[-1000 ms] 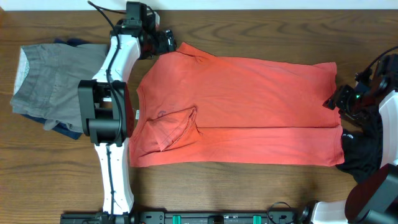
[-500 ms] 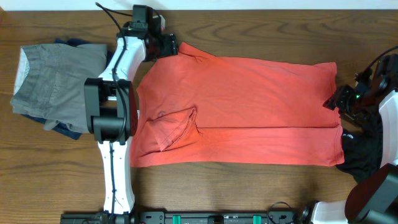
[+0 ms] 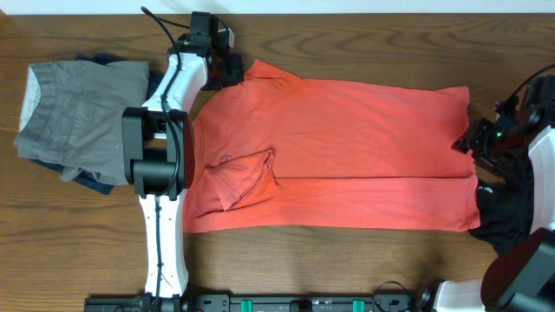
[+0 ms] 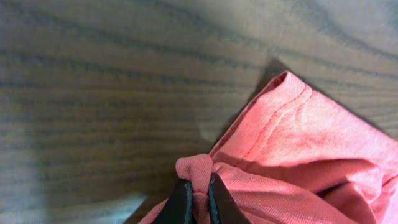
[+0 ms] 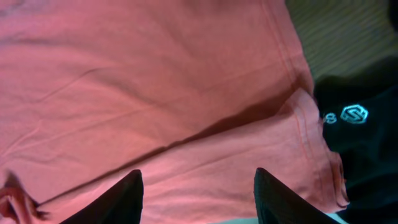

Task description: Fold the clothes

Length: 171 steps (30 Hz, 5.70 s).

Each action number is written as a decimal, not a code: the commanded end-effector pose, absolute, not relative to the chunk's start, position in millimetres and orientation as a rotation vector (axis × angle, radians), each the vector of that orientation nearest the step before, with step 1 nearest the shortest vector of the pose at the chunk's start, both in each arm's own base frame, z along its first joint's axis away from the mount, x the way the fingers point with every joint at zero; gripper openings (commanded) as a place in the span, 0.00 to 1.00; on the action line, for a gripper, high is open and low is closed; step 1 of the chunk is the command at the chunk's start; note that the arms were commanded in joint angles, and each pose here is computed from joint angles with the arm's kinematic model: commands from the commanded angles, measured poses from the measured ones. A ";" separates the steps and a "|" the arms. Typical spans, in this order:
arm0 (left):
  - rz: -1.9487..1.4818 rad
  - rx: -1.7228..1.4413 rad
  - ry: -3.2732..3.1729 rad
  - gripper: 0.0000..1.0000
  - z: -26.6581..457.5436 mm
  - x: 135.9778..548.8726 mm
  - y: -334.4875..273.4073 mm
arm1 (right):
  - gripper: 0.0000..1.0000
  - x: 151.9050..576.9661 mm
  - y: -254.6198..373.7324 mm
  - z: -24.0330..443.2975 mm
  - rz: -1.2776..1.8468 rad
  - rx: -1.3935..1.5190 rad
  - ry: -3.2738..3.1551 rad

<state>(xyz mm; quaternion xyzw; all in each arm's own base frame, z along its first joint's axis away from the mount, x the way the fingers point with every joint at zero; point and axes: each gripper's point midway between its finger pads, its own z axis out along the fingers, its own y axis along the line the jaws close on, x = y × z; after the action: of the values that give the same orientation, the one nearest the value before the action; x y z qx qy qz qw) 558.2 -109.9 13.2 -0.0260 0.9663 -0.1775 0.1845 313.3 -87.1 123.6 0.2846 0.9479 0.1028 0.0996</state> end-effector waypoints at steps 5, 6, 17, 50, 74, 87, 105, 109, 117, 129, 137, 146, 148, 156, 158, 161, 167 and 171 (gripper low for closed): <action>-0.499 -0.111 2.718 0.06 78.9 539.0 -104.6 | 0.61 327.5 -91.3 127.2 0.214 0.743 2.783; -0.499 -0.114 2.730 0.06 81.9 534.8 -104.1 | 0.62 333.6 -92.8 126.2 0.195 0.726 2.770; -0.494 -0.131 2.801 0.06 79.6 516.9 -102.5 | 0.59 474.4 -118.4 122.3 0.011 0.479 2.366; -0.490 -0.145 2.846 0.06 76.3 506.7 -100.7 | 0.01 502.6 -157.9 0.9 -0.016 0.830 2.319; -0.423 -0.357 3.107 0.06 178.4 372.5 -48.3 | 0.01 362.9 -136.0 132.7 -0.079 0.884 2.574; -0.155 -0.309 3.451 0.06 143.4 298.6 -21.5 | 0.01 258.9 -149.6 121.0 -0.493 1.015 2.894; -0.108 -0.421 3.717 0.56 116.7 235.5 -21.9 | 0.26 240.5 -152.5 120.7 -0.505 1.066 2.944; -0.109 -0.420 3.713 0.68 117.4 235.4 -21.9 | 0.27 241.2 -148.5 119.5 -0.467 1.068 2.953; -0.203 -0.413 3.647 0.68 109.8 249.7 -31.9 | 0.35 245.0 -133.0 112.3 -0.316 0.972 3.018; -0.276 -0.254 3.587 0.68 97.4 262.6 -65.3 | 0.49 218.7 -119.5 74.3 -0.285 0.991 3.113; -0.269 -0.226 3.593 0.68 97.1 260.8 -69.4 | 0.62 225.5 -120.5 48.9 -0.269 0.933 3.074; -0.273 -0.220 3.579 0.68 95.6 264.1 -69.8 | 0.71 220.1 -95.3 20.5 -0.055 0.707 3.151; -0.274 -0.220 3.575 0.68 95.2 264.9 -69.8 | 0.71 217.6 -103.7 20.5 -0.135 0.707 3.152; -0.276 -0.205 3.574 0.68 95.2 265.0 -69.8 | 0.69 229.4 -125.1 20.4 -0.218 0.752 3.064; -0.276 -0.205 3.574 0.68 95.1 265.1 -69.8 | 0.68 232.3 -125.1 18.7 -0.190 0.760 3.053; -0.277 -0.205 3.572 0.68 94.9 265.6 -69.8 | 0.69 232.6 -123.7 11.6 -0.139 0.746 3.072; -0.276 -0.206 3.572 0.68 94.9 265.5 -69.8 | 0.69 220.3 -122.3 -13.1 -0.098 0.757 3.174; -0.276 -0.206 3.573 0.68 95.0 265.4 -69.8 | 0.69 217.0 -122.3 -26.7 -0.096 0.766 3.211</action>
<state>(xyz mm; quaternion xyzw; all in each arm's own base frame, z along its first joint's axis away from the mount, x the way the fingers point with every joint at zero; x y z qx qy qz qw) 268.2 -68.1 92.9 -0.0591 0.9710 -0.0703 -0.2206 228.3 -125.4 -3.7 0.2365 0.9700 -0.0340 -0.0454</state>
